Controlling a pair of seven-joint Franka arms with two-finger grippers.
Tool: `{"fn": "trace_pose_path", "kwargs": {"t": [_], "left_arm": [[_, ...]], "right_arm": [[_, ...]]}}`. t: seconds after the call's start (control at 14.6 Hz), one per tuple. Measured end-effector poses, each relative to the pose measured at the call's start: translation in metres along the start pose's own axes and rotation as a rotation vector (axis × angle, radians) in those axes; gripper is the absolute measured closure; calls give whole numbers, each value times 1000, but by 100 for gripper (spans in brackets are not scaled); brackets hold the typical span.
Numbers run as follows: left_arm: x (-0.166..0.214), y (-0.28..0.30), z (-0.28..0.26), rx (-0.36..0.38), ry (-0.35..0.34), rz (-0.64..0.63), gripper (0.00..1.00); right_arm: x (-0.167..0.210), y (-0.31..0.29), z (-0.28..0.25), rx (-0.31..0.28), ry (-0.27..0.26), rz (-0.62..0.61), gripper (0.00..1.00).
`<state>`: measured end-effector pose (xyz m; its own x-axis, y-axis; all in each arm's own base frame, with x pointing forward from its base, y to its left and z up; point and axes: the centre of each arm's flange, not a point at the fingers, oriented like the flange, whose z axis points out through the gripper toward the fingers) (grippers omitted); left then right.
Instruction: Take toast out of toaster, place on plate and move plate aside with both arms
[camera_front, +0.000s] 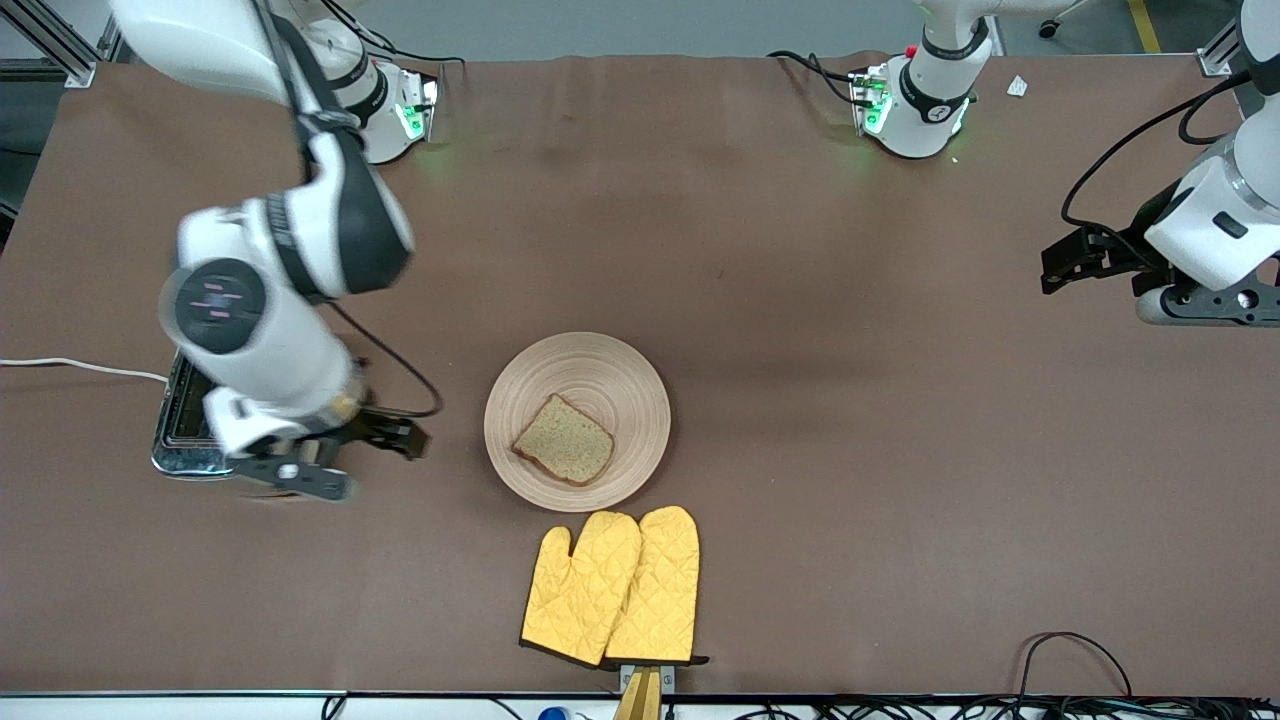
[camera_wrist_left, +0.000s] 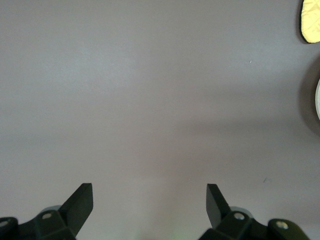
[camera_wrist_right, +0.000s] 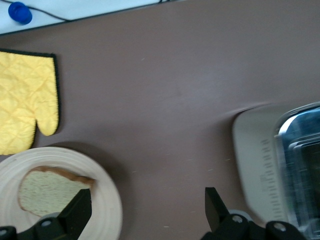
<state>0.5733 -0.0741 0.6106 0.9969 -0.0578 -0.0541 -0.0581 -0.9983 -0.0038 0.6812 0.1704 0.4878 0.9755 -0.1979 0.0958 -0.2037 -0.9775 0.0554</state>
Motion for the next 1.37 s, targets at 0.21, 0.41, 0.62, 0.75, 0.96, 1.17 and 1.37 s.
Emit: {"fn": "trace_pose_path", "kwargs": {"t": [0.21,0.41,0.62,0.75,0.96,1.17,1.37], "left_arm": [[0,0,0,0,0,0,0],[0,0,0,0,1,0,0],[0,0,0,0,1,0,0],[0,0,0,0,1,0,0],[0,0,-1,0,1,0,0],[0,0,-1,0,1,0,0],[0,0,-1,0,1,0,0]], "right_arm": [[3,85,-34,3,10,-60,0],[-11,159,-56,3,9,-92,0],[-30,203,-74,4,17,-129,0],[-40,218,-87,14,29,-129,0],[-56,227,-109,53,56,-122,0],[-65,230,-130,62,86,-161,0],[-65,241,-143,59,109,-191,0]]}}
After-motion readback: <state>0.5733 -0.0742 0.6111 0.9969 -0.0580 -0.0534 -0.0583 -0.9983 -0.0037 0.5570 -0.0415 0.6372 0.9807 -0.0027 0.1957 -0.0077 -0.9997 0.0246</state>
